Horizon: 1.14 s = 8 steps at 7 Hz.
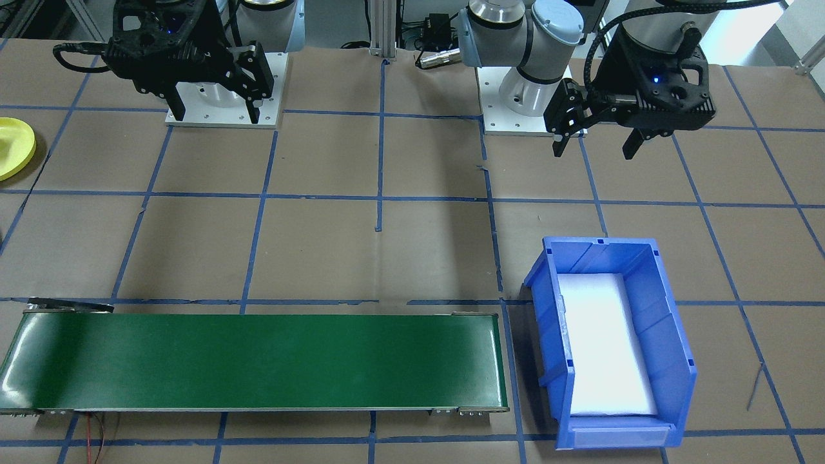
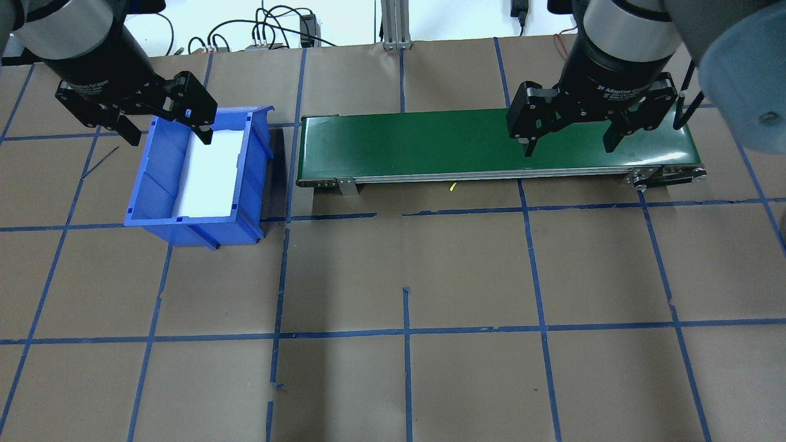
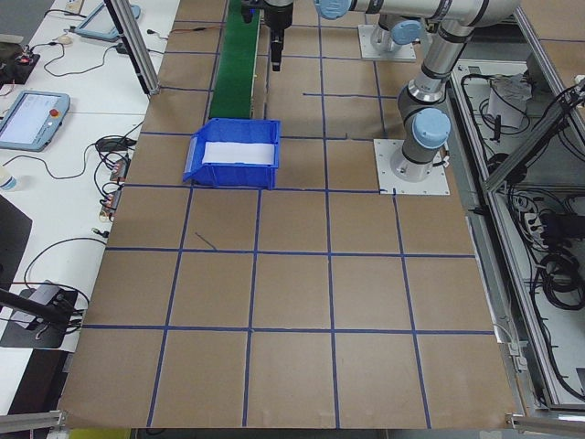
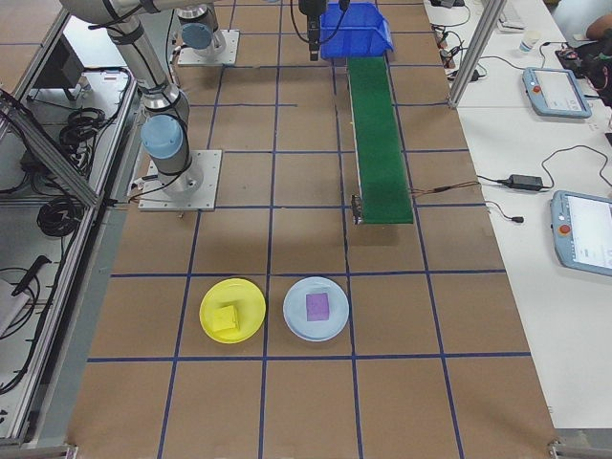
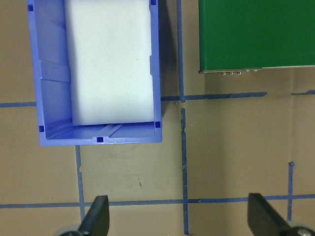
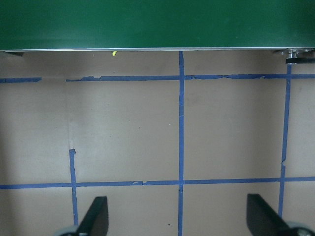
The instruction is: Move block left to right into plate
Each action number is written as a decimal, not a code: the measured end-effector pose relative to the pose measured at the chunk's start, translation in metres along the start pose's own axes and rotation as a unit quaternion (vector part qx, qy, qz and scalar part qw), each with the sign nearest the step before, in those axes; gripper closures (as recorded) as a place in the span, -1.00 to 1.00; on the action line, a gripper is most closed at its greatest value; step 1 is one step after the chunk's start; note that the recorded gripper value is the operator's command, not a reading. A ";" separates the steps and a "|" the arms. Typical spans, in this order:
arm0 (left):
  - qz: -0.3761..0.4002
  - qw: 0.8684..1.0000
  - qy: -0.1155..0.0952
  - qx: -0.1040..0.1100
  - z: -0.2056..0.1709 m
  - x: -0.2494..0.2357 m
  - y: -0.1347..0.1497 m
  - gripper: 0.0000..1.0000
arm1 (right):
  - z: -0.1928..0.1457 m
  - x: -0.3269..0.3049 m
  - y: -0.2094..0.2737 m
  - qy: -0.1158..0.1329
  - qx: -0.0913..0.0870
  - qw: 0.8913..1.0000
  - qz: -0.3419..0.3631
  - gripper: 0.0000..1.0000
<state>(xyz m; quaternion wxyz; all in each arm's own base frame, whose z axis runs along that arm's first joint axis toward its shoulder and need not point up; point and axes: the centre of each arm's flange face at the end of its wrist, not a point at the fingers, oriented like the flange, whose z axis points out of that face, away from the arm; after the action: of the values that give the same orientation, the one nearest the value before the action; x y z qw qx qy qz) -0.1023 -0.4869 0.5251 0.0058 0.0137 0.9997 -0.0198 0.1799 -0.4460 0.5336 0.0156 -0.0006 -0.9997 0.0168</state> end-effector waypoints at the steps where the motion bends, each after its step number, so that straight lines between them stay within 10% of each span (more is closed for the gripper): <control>1: 0.000 1.000 0.000 0.000 0.000 0.000 0.000 -1.00 | -0.002 -0.002 -0.006 0.002 -0.003 1.000 0.001 -1.00; 8: 0.000 1.000 0.000 0.000 0.000 0.000 0.000 -1.00 | -0.001 0.002 -0.024 -0.008 0.007 1.000 -0.005 -1.00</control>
<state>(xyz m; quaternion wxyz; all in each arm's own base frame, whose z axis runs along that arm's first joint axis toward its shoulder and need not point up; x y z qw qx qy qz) -0.1024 -0.4869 0.5252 0.0058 0.0137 0.9997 -0.0198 0.1777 -0.4699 0.5351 0.0072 0.0046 -0.9997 0.0239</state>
